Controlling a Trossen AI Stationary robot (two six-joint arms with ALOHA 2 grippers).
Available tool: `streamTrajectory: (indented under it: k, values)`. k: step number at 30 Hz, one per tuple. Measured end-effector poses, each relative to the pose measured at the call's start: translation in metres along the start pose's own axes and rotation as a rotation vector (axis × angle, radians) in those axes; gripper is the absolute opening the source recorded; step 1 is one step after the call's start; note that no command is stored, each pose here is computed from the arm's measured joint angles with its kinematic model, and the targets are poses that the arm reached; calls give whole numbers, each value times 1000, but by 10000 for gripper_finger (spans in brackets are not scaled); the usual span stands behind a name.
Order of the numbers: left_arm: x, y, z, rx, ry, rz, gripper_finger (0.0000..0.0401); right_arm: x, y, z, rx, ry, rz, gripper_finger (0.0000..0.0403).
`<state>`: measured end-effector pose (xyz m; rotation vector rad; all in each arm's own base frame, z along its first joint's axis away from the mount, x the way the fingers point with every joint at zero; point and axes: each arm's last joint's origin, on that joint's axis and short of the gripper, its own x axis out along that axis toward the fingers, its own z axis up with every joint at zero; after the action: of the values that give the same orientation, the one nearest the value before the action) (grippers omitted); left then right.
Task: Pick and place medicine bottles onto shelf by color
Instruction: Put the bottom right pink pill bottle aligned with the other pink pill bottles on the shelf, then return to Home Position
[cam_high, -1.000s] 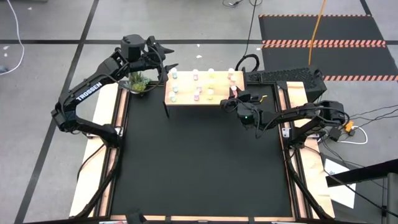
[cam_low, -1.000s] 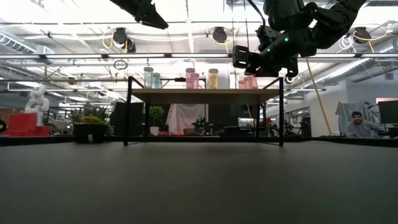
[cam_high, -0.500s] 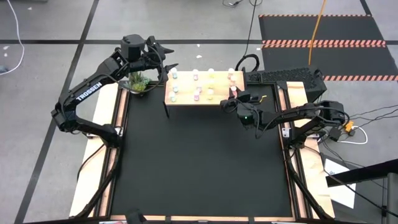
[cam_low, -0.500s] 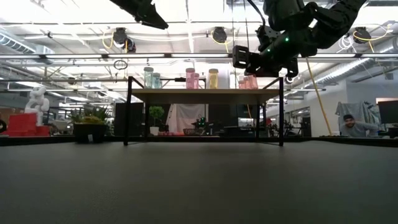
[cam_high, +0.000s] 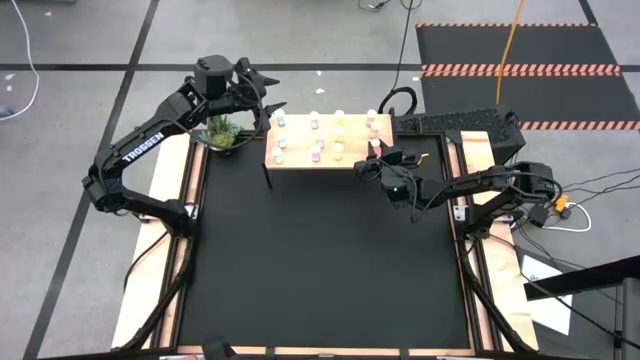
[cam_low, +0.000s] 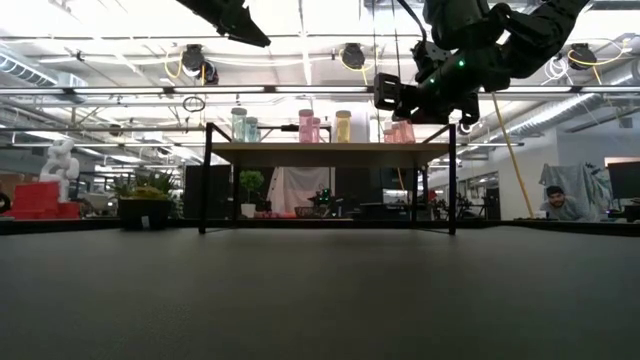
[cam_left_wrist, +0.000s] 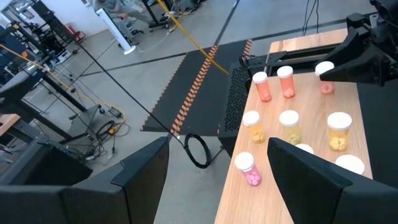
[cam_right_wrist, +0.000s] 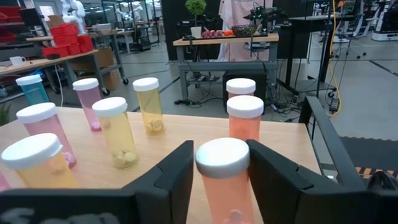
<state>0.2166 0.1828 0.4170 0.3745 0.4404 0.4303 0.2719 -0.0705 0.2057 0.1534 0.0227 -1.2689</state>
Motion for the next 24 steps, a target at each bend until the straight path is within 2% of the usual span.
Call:
streamTrajectory:
  k: [8, 16, 24]
  values:
    - [0, 0, 0, 0, 0, 1, 273, 0, 0, 0, 2, 0, 5, 180]
    - [0, 0, 0, 7, 0, 1, 273, 0, 0, 2, 4, -9, -3, 183]
    - [0, 1, 1, 9, -12, 8, 273, -5, -4, 18, -38, -46, 1, 183]
